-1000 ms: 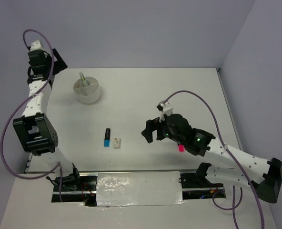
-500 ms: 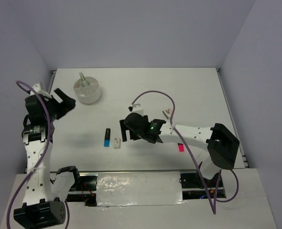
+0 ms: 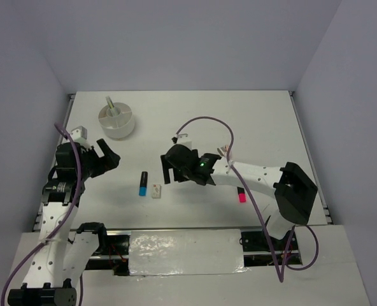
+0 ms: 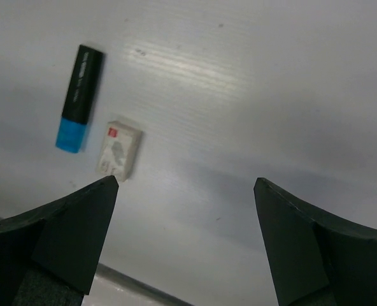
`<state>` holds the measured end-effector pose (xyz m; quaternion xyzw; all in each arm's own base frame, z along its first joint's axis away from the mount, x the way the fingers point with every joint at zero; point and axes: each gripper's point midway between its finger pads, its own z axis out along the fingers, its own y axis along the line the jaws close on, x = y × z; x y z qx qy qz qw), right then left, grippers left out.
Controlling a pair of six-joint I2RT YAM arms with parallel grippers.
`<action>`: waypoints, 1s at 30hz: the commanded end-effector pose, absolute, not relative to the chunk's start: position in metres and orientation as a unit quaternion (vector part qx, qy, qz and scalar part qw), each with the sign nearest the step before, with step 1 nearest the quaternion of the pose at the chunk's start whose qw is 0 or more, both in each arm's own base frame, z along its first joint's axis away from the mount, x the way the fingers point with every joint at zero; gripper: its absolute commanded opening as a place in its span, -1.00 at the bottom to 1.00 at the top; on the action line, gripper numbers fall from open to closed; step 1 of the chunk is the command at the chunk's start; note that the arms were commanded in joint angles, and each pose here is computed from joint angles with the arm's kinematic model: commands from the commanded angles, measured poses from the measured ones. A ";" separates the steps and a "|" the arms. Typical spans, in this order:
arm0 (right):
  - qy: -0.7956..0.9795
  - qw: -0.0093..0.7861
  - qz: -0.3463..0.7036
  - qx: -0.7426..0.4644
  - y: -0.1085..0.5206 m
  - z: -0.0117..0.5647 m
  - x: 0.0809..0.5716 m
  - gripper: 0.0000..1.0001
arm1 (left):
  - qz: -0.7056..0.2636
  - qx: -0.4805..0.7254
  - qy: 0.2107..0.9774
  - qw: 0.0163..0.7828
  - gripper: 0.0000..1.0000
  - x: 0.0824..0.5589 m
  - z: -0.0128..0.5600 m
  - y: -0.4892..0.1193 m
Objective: Sort the stationery into containers
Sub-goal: Pick up the stapler from the center of the board.
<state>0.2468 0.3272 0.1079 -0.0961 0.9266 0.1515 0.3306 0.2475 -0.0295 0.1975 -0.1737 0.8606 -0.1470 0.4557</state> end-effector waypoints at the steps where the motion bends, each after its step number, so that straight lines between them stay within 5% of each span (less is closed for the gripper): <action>1: 0.917 0.344 0.180 -0.096 0.369 0.131 0.225 0.90 | -0.132 -0.187 0.838 0.495 0.99 0.250 0.216 -0.020; 9: 0.921 0.358 0.140 -0.064 0.395 0.111 0.225 0.78 | -0.128 -0.188 0.805 0.548 0.99 0.236 0.241 -0.015; 18: 0.936 0.307 0.068 -0.161 0.253 0.109 0.316 0.89 | -0.157 -0.154 0.816 0.534 0.99 0.241 0.236 -0.030; 30: 0.962 0.253 0.041 -0.090 0.125 0.090 0.350 0.94 | -0.178 -0.129 0.828 0.516 0.99 0.246 0.229 -0.042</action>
